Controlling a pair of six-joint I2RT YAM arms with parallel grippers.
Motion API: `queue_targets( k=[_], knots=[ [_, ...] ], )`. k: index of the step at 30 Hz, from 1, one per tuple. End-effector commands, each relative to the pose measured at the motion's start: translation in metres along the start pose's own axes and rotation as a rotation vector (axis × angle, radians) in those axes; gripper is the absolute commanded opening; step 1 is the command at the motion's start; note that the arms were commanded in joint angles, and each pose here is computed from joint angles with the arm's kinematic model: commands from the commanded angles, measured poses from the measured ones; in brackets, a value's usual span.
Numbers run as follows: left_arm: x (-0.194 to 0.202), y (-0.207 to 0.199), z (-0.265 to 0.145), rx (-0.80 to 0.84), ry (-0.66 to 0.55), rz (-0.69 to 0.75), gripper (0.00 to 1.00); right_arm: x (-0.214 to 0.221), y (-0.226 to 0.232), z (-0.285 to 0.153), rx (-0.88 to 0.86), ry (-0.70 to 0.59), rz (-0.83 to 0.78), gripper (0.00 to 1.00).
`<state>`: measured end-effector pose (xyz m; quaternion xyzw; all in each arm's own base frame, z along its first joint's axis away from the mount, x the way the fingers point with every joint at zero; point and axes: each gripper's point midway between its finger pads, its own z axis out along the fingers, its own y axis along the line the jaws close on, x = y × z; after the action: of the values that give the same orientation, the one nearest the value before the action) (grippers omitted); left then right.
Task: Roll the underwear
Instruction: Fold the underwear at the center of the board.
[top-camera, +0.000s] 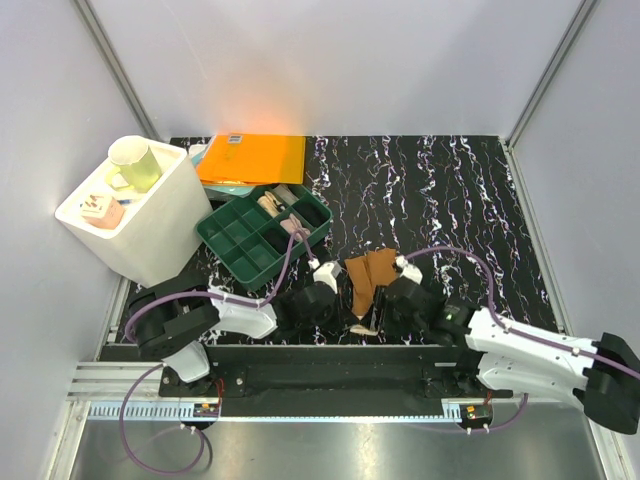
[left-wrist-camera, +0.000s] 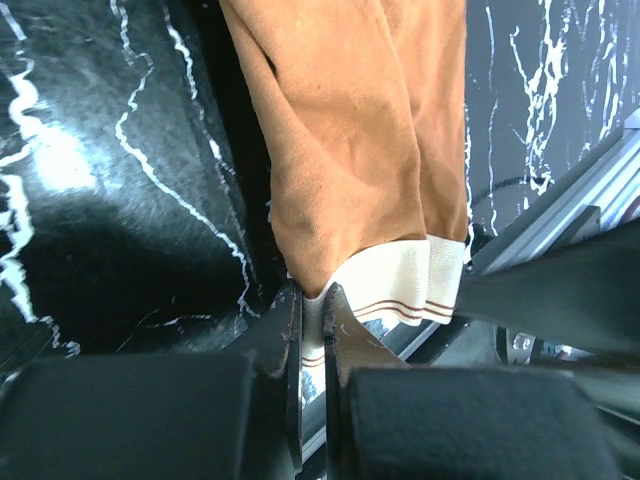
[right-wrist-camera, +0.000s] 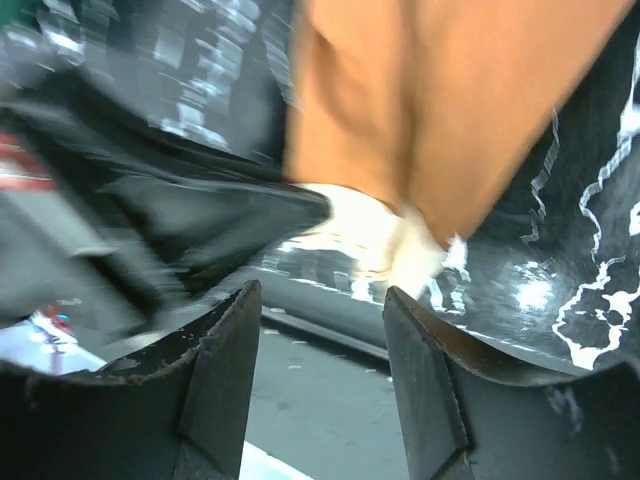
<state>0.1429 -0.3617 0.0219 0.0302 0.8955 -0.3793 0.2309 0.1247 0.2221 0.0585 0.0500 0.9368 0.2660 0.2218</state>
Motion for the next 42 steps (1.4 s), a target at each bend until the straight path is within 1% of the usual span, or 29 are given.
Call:
queue_targets(
  k=[1, 2, 3, 5, 6, 8, 9, 11, 12, 14, 15, 17, 18, 24, 35, 42],
  knots=[
    [0.016, 0.048, -0.015, -0.177, 0.050, 0.060, 0.00, -0.055, 0.026, -0.037, 0.032, -0.122, -0.083, 0.58],
    [0.017, 0.050, -0.016, -0.177, 0.055, 0.065, 0.00, -0.064, 0.031, -0.039, 0.025, -0.124, -0.092, 0.55],
    [0.019, 0.052, -0.018, -0.180, 0.059, 0.070, 0.00, -0.082, 0.033, -0.036, 0.038, -0.124, -0.093, 0.52],
    [0.020, 0.053, -0.021, -0.178, 0.063, 0.069, 0.00, -0.103, 0.033, -0.030, 0.055, -0.136, -0.110, 0.50],
    [0.021, 0.054, -0.022, -0.178, 0.066, 0.071, 0.00, -0.108, 0.030, -0.020, 0.076, -0.110, -0.158, 0.49],
    [0.020, 0.051, -0.022, -0.169, 0.066, 0.074, 0.00, -0.135, 0.045, -0.013, 0.046, -0.148, -0.179, 0.48],
    [0.020, 0.051, -0.022, -0.168, 0.067, 0.077, 0.00, -0.141, 0.051, -0.002, 0.035, -0.121, -0.208, 0.47],
    [0.020, 0.049, -0.021, -0.167, 0.069, 0.079, 0.00, -0.159, 0.055, 0.012, 0.030, -0.131, -0.218, 0.46],
    [0.019, 0.048, -0.021, -0.165, 0.070, 0.077, 0.00, -0.160, 0.059, 0.026, 0.016, -0.095, -0.238, 0.46],
    [0.019, 0.047, -0.021, -0.168, 0.074, 0.080, 0.00, -0.170, 0.063, 0.039, 0.004, -0.095, -0.244, 0.44],
    [0.019, 0.047, -0.022, -0.166, 0.073, 0.079, 0.00, -0.170, 0.062, 0.052, 0.002, -0.065, -0.255, 0.44],
    [0.018, 0.047, -0.023, -0.168, 0.070, 0.079, 0.00, -0.174, 0.059, 0.065, 0.010, -0.056, -0.260, 0.43],
    [0.018, 0.047, -0.023, -0.168, 0.068, 0.079, 0.00, -0.172, 0.056, 0.077, 0.018, -0.030, -0.268, 0.43],
    [0.017, 0.048, -0.024, -0.175, 0.068, 0.080, 0.00, -0.166, 0.048, 0.108, 0.004, 0.031, -0.289, 0.41],
    [0.018, 0.050, -0.026, -0.181, 0.067, 0.076, 0.00, -0.158, 0.029, 0.124, 0.045, 0.051, -0.292, 0.41],
    [0.018, 0.049, -0.026, -0.180, 0.066, 0.073, 0.00, -0.161, 0.021, 0.123, 0.072, 0.039, -0.293, 0.46]
  ],
)
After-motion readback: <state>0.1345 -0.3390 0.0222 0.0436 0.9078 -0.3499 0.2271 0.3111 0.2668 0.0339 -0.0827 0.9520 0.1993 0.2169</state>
